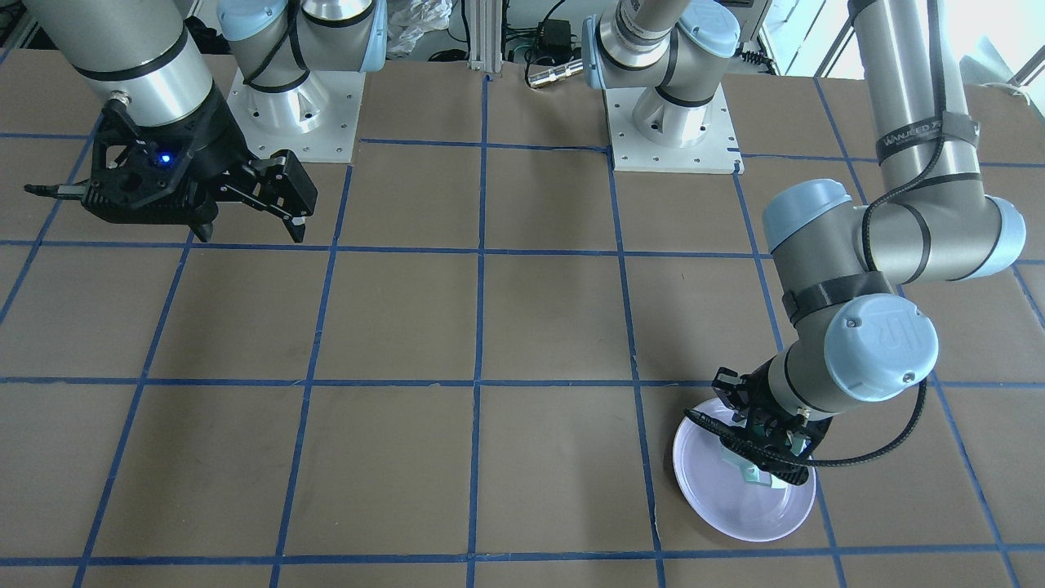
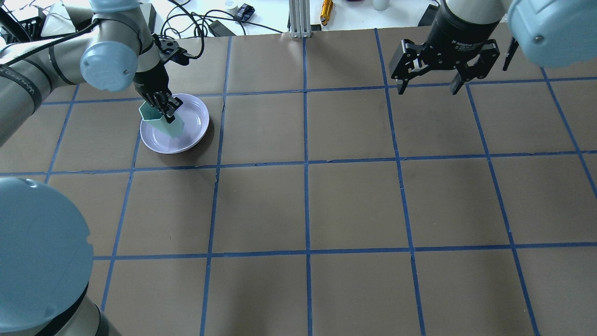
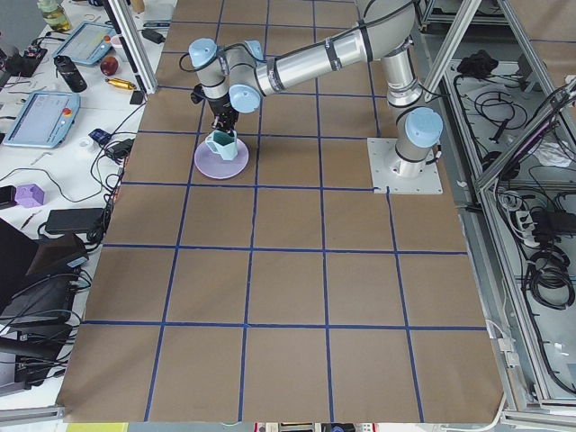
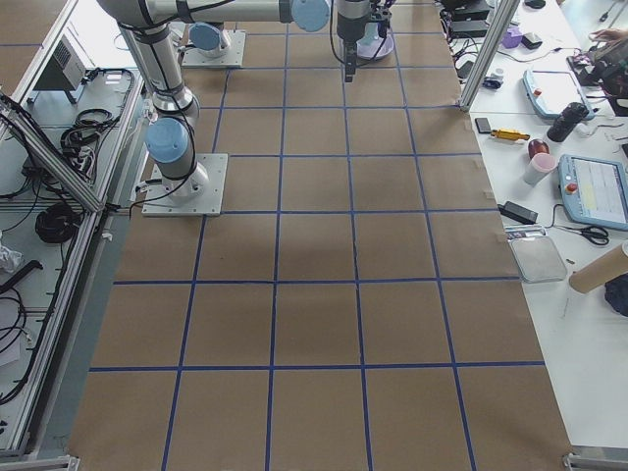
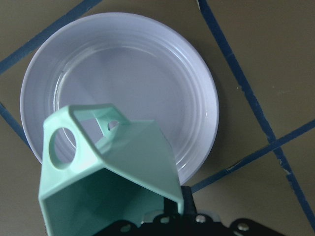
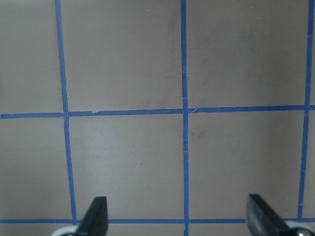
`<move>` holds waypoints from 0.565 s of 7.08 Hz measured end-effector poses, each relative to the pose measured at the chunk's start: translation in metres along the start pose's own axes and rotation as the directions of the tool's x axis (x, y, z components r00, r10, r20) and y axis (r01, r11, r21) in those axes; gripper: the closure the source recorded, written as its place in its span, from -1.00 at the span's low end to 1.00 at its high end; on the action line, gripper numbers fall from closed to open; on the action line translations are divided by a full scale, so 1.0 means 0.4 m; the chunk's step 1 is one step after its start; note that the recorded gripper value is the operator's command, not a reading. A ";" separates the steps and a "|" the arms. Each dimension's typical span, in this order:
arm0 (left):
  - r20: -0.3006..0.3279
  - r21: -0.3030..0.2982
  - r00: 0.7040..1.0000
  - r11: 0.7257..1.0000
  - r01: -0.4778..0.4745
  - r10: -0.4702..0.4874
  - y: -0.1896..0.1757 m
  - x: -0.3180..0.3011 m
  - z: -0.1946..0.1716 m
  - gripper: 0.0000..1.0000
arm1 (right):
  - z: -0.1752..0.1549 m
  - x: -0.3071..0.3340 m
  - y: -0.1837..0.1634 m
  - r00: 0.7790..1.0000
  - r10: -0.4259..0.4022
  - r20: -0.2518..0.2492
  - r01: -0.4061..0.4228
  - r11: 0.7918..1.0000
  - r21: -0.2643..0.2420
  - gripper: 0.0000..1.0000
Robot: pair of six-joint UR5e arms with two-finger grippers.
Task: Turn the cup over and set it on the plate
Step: 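Carry the upright cup with the left gripper over the white plate, then lower the cup onto the plate and open the left gripper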
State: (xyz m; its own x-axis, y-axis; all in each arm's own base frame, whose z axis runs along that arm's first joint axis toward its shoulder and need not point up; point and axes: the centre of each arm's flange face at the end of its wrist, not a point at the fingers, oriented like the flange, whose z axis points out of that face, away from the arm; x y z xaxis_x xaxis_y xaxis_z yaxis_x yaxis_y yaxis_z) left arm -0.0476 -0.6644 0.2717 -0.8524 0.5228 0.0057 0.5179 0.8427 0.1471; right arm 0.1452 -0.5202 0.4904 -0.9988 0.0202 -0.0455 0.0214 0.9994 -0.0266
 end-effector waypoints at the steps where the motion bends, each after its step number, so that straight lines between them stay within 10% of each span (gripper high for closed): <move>1: 0.001 -0.004 1.000 1.000 -0.001 0.001 -0.006 -0.001 0.015 -0.43 | 0.000 0.000 0.000 1.000 0.000 0.000 0.000 1.000 0.000 -1.00; 2: -0.002 -0.009 1.000 1.000 0.000 0.000 -0.010 -0.002 0.028 -0.99 | 0.000 0.000 0.000 1.000 0.000 0.000 0.000 1.000 0.000 -1.00; 4: -0.004 -0.016 1.000 1.000 0.000 0.000 -0.015 -0.003 0.045 -1.00 | 0.000 0.000 0.000 1.000 0.000 0.000 0.000 1.000 0.000 -1.00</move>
State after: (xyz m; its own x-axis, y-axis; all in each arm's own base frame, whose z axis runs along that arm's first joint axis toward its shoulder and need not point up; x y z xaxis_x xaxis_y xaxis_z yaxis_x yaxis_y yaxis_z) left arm -0.0483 -0.6679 0.2532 -0.8529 0.5219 0.0097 0.5163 0.8407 0.1632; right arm 0.1452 -0.5202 0.4904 -0.9988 0.0202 -0.0454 0.0214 0.9994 -0.0266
